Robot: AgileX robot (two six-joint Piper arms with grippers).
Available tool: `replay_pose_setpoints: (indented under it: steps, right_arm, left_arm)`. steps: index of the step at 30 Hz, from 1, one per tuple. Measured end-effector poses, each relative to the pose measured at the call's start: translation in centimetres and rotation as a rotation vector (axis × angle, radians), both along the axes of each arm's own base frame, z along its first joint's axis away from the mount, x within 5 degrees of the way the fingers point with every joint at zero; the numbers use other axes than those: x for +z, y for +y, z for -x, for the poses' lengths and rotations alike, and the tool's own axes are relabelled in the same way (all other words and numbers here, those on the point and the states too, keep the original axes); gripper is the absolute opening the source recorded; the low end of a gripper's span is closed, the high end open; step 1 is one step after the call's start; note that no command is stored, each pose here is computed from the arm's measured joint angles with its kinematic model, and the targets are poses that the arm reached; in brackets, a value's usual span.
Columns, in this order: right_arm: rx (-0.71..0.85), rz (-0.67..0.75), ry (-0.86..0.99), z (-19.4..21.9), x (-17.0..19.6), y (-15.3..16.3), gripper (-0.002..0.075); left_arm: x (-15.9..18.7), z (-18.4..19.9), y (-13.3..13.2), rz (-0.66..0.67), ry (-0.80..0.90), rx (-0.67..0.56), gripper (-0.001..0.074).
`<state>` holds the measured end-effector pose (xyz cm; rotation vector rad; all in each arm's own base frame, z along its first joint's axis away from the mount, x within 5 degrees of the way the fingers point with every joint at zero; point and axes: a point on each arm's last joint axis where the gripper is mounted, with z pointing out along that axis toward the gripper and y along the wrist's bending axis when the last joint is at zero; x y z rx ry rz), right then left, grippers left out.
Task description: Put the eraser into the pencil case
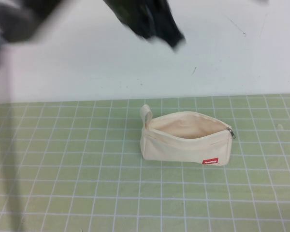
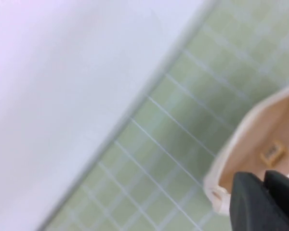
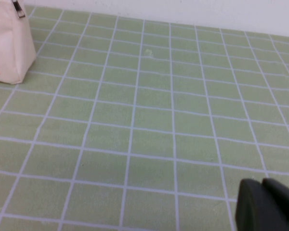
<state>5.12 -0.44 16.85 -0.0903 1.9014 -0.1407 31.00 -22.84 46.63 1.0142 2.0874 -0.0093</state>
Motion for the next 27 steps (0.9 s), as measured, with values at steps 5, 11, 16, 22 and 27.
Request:
replay_pose_setpoints:
  steps: [5, 11, 16, 22, 27]
  right_arm:
    - [0.0, 0.0, 0.0, 0.0, 0.0, 0.0, -0.0001]
    - [0.0, 0.0, 0.0, 0.0, 0.0, 0.0, -0.0001]
    - [0.0, 0.0, 0.0, 0.0, 0.0, 0.0, -0.0001]
    - [0.0, 0.0, 0.0, 0.0, 0.0, 0.0, -0.0001]
    - [0.0, 0.0, 0.0, 0.0, 0.0, 0.0, -0.0001]
  left_arm:
    - [7.6, 6.4, 5.4, 0.152, -0.171, 0.045, 0.0003]
    - [11.4, 12.9, 10.6, 0.256, -0.283, 0.056, -0.0001]
    - [9.3, 16.4, 13.3, 0.313, -0.299, 0.065, -0.0001]
    - [1.1, 18.3, 14.2, 0.426, -0.303, 0.056, -0.0001]
    - [-6.5, 18.6, 14.0, 0.44, -0.335, 0.004, -0.0001]
